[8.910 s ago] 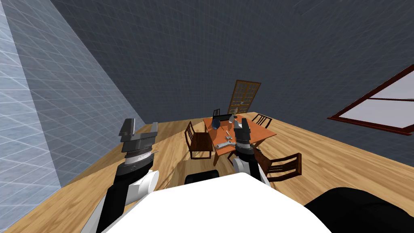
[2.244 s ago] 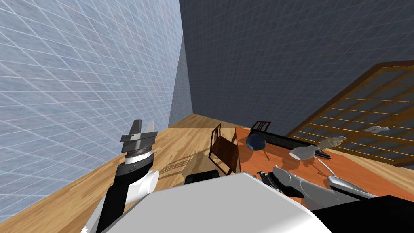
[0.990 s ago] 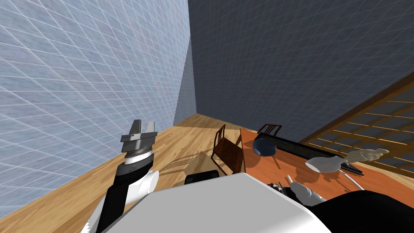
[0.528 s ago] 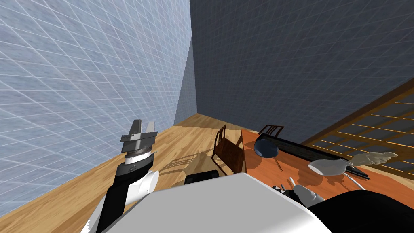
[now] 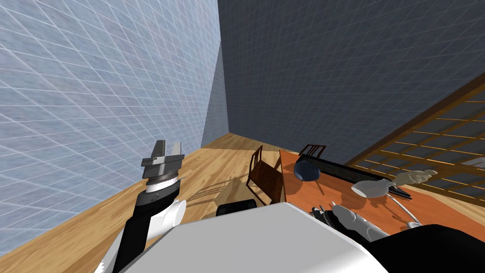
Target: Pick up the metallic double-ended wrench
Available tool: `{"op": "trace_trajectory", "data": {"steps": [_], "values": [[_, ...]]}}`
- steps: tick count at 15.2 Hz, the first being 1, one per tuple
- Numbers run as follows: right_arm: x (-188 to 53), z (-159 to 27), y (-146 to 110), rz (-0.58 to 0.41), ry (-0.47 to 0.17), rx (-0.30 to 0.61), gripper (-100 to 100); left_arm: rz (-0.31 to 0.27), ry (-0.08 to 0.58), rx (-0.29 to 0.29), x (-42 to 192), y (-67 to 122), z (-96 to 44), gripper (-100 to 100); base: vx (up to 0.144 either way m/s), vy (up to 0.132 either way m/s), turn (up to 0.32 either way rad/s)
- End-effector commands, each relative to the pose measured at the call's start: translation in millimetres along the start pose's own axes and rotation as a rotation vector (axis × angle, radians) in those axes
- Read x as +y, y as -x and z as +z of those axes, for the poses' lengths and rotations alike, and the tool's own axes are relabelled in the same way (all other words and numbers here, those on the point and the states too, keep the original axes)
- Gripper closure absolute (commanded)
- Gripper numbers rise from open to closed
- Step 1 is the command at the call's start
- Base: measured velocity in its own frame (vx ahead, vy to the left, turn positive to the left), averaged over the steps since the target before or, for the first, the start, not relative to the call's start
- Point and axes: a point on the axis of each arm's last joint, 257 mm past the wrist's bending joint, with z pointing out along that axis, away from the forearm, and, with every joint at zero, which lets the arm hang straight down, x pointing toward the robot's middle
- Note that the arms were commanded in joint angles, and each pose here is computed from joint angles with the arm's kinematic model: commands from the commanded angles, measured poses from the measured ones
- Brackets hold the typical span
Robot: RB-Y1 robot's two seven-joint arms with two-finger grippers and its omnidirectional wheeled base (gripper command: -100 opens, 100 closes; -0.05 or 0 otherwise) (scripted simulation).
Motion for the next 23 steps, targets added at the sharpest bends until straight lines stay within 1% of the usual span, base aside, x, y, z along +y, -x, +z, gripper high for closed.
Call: {"op": "trace_trajectory", "data": {"steps": [1, 3, 4, 7, 8, 9, 11, 12, 13, 15, 16, 18, 19, 20, 22, 23], "values": [[-28, -3.4, 15, -0.011, -0.036, -0.012, 100, 0.000, 0.000, 0.000, 0, 0.0, 0.0, 0, -0.007, -0.013, -0.133], [-11, 1.3, 14, -0.033, 0.004, -0.003, 100, 0.000, 0.000, 0.000, 0, 0.0, 0.0, 0, -0.010, -0.012, -0.070], [-45, -5.2, 29, -0.028, -0.048, -0.019, 100, 0.000, 0.000, 0.000, 0, 0.0, 0.0, 0, -0.016, -0.014, -0.111], [-23, 0.6, 26, -0.055, 0.001, -0.007, 100, 0.000, 0.000, 0.000, 0, 0.0, 0.0, 0, -0.008, -0.015, -0.038], [-23, 0.7, 26, -0.056, 0.002, -0.007, 100, 0.000, 0.000, 0.000, 0, 0.0, 0.0, 0, 0.001, -0.005, 0.012], [-50, -4.9, 40, -0.054, -0.037, -0.021, 100, 0.000, 0.000, 0.000, 0, 0.0, 0.0, 0, -0.007, -0.010, -0.116], [-34, -0.9, 38, -0.072, -0.003, -0.012, 100, 0.000, 0.000, 0.000, 0, 0.0, 0.0, 0, -0.009, -0.013, -0.084], [-32, -0.3, 37, -0.075, 0.002, -0.010, 100, 0.000, 0.000, 0.000, 0, 0.0, 0.0, 0, -0.005, -0.007, 0.016], [-59, -7.0, 51, -0.073, -0.040, -0.025, 100, 0.000, 0.000, 0.000, 0, 0.0, 0.0, 0, -0.013, -0.012, -0.085], [-38, -1.9, 47, -0.090, 0.005, -0.012, 100, 0.000, 0.000, 0.000, 0, 0.0, 0.0, 0, -0.009, -0.015, -0.073], [-66, -9.6, 62, -0.077, -0.041, -0.029, 100, 0.000, 0.000, 0.000, 0, 0.0, 0.0, 0, -0.011, -0.019, -0.126], [-46, -4.8, 56, -0.096, 0.001, -0.015, 100, 0.000, 0.000, 0.000, 0, 0.0, 0.0, 0, -0.010, -0.018, -0.065], [-42, -3.9, 55, -0.101, 0.010, -0.012, 100, 0.000, 0.000, 0.000, 0, 0.0, 0.0, 0, -0.002, -0.008, 0.003], [-65, -11.0, 68, -0.088, -0.027, -0.026, 100, 0.000, 0.000, 0.000, 0, 0.0, 0.0, 0, -0.011, -0.013, -0.106], [-44, -6.5, 61, -0.106, 0.016, -0.010, 100, 0.000, 0.000, 0.000, 0, 0.0, 0.0, 0, -0.008, -0.013, -0.066], [-44, -6.4, 61, -0.107, 0.017, -0.010, 100, 0.000, 0.000, 0.000, 0, 0.0, 0.0, 0, -0.002, -0.006, -0.006]]}}
